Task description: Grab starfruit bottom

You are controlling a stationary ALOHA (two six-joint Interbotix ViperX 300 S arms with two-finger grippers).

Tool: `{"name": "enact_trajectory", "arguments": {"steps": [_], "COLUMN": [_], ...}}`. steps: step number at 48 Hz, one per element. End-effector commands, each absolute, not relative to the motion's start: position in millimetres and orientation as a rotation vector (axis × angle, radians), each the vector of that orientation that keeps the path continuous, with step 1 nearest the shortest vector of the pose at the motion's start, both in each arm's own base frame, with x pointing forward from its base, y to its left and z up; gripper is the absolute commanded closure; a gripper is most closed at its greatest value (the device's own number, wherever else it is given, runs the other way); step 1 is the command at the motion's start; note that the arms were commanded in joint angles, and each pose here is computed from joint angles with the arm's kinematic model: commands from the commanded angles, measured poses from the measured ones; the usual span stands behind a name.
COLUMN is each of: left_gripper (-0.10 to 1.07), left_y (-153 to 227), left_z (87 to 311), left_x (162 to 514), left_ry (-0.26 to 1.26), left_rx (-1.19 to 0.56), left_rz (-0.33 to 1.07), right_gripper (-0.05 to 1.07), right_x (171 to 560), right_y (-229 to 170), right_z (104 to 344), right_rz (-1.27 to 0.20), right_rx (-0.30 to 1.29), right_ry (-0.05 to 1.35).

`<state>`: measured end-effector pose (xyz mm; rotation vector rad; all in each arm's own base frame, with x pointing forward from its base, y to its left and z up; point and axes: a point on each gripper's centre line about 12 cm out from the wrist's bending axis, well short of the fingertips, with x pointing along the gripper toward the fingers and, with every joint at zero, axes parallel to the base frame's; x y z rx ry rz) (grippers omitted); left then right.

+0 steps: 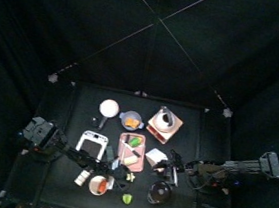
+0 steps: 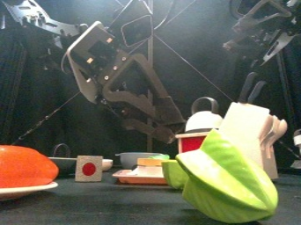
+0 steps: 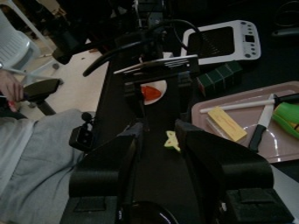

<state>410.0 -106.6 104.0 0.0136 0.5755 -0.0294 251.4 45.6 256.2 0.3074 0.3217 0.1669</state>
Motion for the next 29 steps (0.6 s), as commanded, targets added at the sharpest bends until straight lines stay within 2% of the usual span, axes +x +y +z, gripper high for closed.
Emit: {"name": "enact_trajectory", "arguments": {"steps": [1, 29], "left_gripper": [-0.03, -0.03], "left_y": [-106.2, -100.9], "left_z": [116.3, 100.8], "left_x": [417.8, 427.6], "left_ry": [0.537, 0.565], "left_rx": [-0.003, -0.012], "left_rz": [-0.020, 0.005], "right_gripper": [0.27, 0.27], "right_x": [252.6, 253.5], "right_y": [46.3, 47.2], "right_z": [261.9, 260.0], "right_rz": [0.174, 0.175], "right_rx": [0.316, 0.316], "right_ry": [0.303, 0.311]}}
